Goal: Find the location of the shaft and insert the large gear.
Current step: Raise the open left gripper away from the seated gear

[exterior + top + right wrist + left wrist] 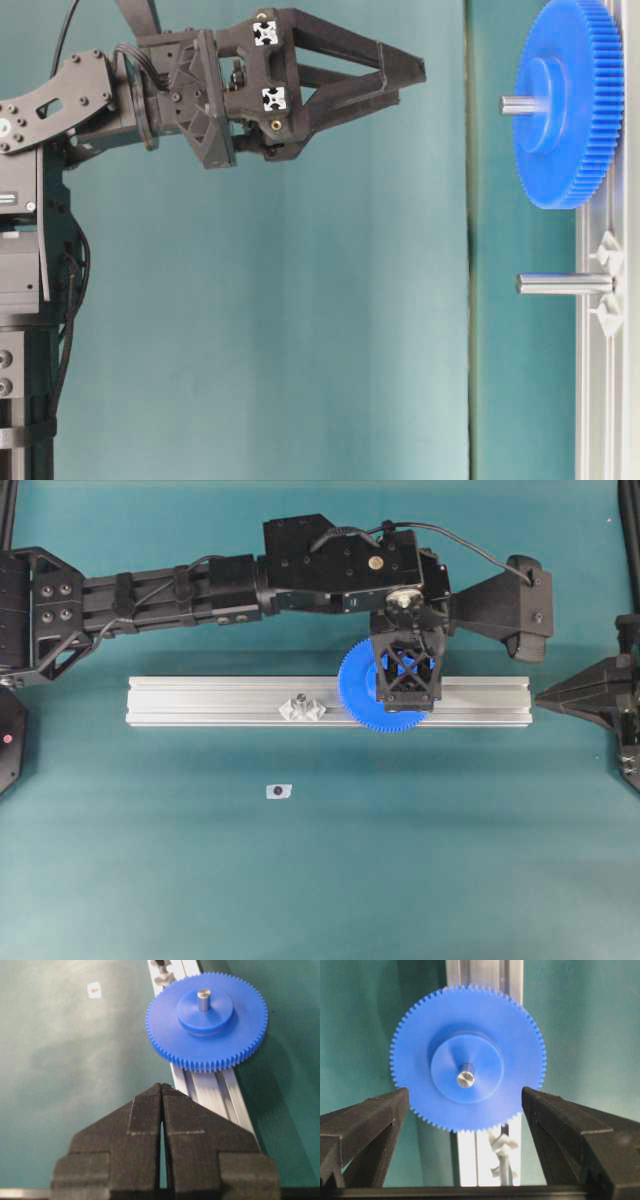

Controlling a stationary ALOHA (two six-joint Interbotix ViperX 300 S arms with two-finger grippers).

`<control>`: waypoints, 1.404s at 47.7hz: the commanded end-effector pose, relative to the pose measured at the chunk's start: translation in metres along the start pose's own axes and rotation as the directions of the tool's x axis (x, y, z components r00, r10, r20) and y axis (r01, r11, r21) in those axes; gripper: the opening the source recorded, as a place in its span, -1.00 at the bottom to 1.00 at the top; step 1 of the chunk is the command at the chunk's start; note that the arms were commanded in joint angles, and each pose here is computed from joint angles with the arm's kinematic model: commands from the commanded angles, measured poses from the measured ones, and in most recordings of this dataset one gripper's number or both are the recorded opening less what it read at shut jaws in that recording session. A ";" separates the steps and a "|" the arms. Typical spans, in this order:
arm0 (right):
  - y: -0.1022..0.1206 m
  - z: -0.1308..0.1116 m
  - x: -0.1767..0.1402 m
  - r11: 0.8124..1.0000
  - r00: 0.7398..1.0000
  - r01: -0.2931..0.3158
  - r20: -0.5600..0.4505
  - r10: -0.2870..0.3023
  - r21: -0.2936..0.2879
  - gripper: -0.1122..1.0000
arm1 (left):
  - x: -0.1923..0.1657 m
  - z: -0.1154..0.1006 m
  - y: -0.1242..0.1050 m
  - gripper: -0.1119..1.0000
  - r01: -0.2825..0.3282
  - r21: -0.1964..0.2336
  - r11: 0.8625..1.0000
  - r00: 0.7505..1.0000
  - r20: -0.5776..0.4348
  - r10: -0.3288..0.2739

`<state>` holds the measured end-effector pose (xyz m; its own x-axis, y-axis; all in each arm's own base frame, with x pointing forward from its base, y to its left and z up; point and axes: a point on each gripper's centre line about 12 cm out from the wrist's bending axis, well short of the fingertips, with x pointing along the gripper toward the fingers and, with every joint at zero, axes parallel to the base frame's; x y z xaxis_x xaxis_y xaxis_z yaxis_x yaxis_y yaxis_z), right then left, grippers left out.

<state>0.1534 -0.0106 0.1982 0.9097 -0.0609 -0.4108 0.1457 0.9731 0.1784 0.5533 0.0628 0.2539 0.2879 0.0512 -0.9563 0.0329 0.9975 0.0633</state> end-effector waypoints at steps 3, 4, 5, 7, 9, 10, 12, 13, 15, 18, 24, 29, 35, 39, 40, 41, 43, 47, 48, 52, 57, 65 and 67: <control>0.002 0.010 -0.001 1.000 1.000 -0.007 0.019 0.007 0.012 -0.86 | -0.023 0.006 0.000 0.89 -0.008 -0.001 1.000 0.999 0.051 0.009; 0.002 0.010 -0.001 1.000 1.000 -0.007 0.019 0.007 0.012 -0.86 | -0.024 0.006 0.000 0.88 -0.009 -0.001 1.000 0.999 0.053 0.009; 0.002 0.010 -0.001 1.000 1.000 -0.007 0.017 0.007 0.012 -0.86 | -0.024 0.006 0.000 0.88 -0.009 -0.001 1.000 0.999 0.053 0.009; 0.002 0.009 -0.001 1.000 1.000 -0.006 0.014 0.006 0.012 -0.86 | -0.024 0.006 0.000 0.88 -0.009 -0.001 1.000 0.998 0.055 0.009; 0.002 0.009 -0.001 1.000 1.000 -0.007 0.016 0.006 0.012 -0.86 | -0.025 0.007 0.000 0.88 -0.009 -0.001 1.000 0.998 0.058 0.009; 0.002 0.009 -0.001 1.000 1.000 -0.006 0.016 0.006 0.011 -0.86 | -0.025 0.007 0.000 0.88 -0.009 -0.001 1.000 0.998 0.058 0.009; 0.002 0.009 -0.001 1.000 1.000 -0.006 0.014 0.006 0.012 -0.86 | -0.025 0.007 0.000 0.88 -0.009 -0.001 1.000 0.998 0.058 0.009; 0.002 0.009 -0.001 1.000 1.000 -0.007 0.016 0.006 0.012 -0.86 | -0.024 0.007 0.000 0.88 -0.009 -0.001 1.000 0.998 0.058 0.009; 0.003 0.009 -0.001 1.000 1.000 -0.008 0.014 0.008 0.012 -0.86 | -0.024 0.007 0.000 0.88 -0.009 -0.001 1.000 0.998 0.056 0.009; 0.003 0.009 -0.001 1.000 1.000 -0.008 0.014 0.008 0.012 -0.86 | -0.023 0.008 0.000 0.88 -0.009 -0.003 1.000 0.998 0.056 0.009; 0.002 0.009 -0.001 1.000 1.000 -0.006 0.016 0.006 0.011 -0.86 | -0.023 0.008 -0.001 0.88 -0.008 -0.001 1.000 0.999 0.052 0.008; 0.003 0.009 -0.001 1.000 1.000 -0.008 0.014 0.008 0.012 -0.86 | -0.023 0.007 -0.001 0.88 -0.007 -0.001 1.000 0.999 0.046 0.007; 0.003 0.009 -0.001 1.000 1.000 -0.008 0.014 0.008 0.012 -0.86 | -0.023 0.006 0.000 0.88 -0.006 -0.004 1.000 0.999 0.035 0.006; 0.003 0.009 -0.001 1.000 1.000 -0.008 0.014 0.008 0.012 -0.86 | -0.023 0.005 0.000 0.88 -0.005 -0.003 1.000 1.000 0.027 0.005; 0.003 0.009 -0.001 1.000 1.000 -0.007 0.014 0.007 0.010 -0.86 | -0.022 0.004 0.000 0.88 -0.004 -0.004 1.000 1.000 0.021 0.004; 0.003 0.009 -0.001 1.000 1.000 -0.008 0.014 0.008 0.012 -0.86 | -0.022 0.003 0.000 0.88 -0.004 -0.003 1.000 1.000 0.015 0.004; 0.003 0.009 -0.001 1.000 1.000 -0.008 0.016 0.008 0.012 -0.86 | -0.022 0.002 0.001 0.88 -0.003 -0.006 1.000 1.000 0.007 0.003; 0.003 0.010 -0.001 1.000 1.000 -0.008 0.016 0.008 0.012 -0.86 | -0.022 0.003 0.000 0.88 -0.002 -0.004 1.000 1.000 0.007 0.002; 0.003 0.010 -0.001 1.000 1.000 -0.008 0.016 0.008 0.012 -0.86 | -0.022 0.002 0.001 0.88 -0.001 -0.006 1.000 1.000 0.008 0.001; 0.003 0.010 -0.001 1.000 1.000 -0.009 0.019 0.008 0.012 -0.86 | -0.022 0.002 0.001 0.88 -0.003 -0.006 1.000 1.000 0.007 0.003; 0.003 0.010 -0.001 1.000 1.000 -0.008 0.017 0.008 0.012 -0.86 | -0.022 0.002 0.001 0.88 -0.003 -0.006 1.000 1.000 0.007 0.003; 0.003 0.010 -0.001 1.000 1.000 -0.008 0.016 0.008 0.012 -0.86 | -0.022 0.002 0.001 0.88 -0.003 -0.006 1.000 1.000 0.007 0.003; 0.003 0.010 -0.001 1.000 1.000 -0.008 0.016 0.007 0.010 -0.86 | -0.021 0.002 0.001 0.88 -0.003 -0.006 1.000 1.000 0.006 0.003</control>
<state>0.1530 -0.0101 0.1974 0.9067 -0.0577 -0.4177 0.1439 0.9735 0.1778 0.5502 0.0632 0.2538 0.2454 0.0456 -0.9684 0.0286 0.9981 0.0542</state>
